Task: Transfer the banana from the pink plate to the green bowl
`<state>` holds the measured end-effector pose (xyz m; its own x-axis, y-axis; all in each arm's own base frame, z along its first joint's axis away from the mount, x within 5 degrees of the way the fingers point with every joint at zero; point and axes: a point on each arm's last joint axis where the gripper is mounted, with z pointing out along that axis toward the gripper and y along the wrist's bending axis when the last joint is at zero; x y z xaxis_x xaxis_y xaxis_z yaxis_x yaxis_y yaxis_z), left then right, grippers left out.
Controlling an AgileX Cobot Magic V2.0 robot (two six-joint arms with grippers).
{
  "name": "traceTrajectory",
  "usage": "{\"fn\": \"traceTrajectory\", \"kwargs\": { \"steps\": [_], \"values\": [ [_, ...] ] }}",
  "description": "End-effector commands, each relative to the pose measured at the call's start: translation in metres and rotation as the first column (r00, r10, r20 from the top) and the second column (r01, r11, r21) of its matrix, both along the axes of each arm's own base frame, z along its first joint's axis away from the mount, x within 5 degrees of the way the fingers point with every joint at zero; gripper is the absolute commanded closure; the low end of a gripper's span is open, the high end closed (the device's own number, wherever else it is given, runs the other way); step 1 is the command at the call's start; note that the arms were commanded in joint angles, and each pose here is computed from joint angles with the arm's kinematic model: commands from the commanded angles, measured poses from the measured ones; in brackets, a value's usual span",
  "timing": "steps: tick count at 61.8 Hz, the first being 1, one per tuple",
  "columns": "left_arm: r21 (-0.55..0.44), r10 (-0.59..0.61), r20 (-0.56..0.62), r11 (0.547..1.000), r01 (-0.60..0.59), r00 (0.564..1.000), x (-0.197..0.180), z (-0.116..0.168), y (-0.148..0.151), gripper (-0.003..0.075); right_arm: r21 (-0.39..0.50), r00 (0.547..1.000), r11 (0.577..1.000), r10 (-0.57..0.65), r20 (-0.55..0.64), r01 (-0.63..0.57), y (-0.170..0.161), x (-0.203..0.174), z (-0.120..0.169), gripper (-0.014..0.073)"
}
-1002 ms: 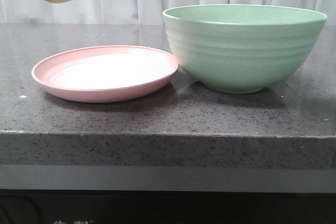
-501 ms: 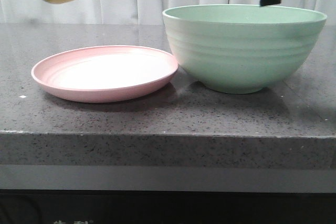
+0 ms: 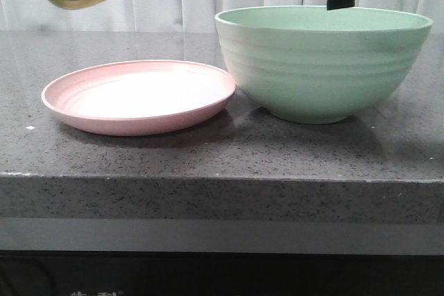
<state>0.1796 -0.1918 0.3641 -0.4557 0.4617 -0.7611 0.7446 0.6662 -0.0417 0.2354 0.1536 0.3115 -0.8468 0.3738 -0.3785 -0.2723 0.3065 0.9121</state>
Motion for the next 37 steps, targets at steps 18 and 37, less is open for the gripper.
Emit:
{"fn": "traceTrajectory", "kwargs": {
  "steps": [18,37],
  "values": [
    [-0.080,0.011,0.132,0.997,-0.001,0.991,-0.002,0.036,0.004,0.0137,-0.005,0.972,0.994,-0.110,0.208,0.113,-0.037,0.024,0.050,0.0482],
    [-0.100,0.123,0.124,0.989,-0.111,0.985,0.008,0.043,0.030,0.0141,-0.467,0.823,0.830,0.019,0.568,0.304,-0.087,0.057,0.110,0.0482]
  ]
}}
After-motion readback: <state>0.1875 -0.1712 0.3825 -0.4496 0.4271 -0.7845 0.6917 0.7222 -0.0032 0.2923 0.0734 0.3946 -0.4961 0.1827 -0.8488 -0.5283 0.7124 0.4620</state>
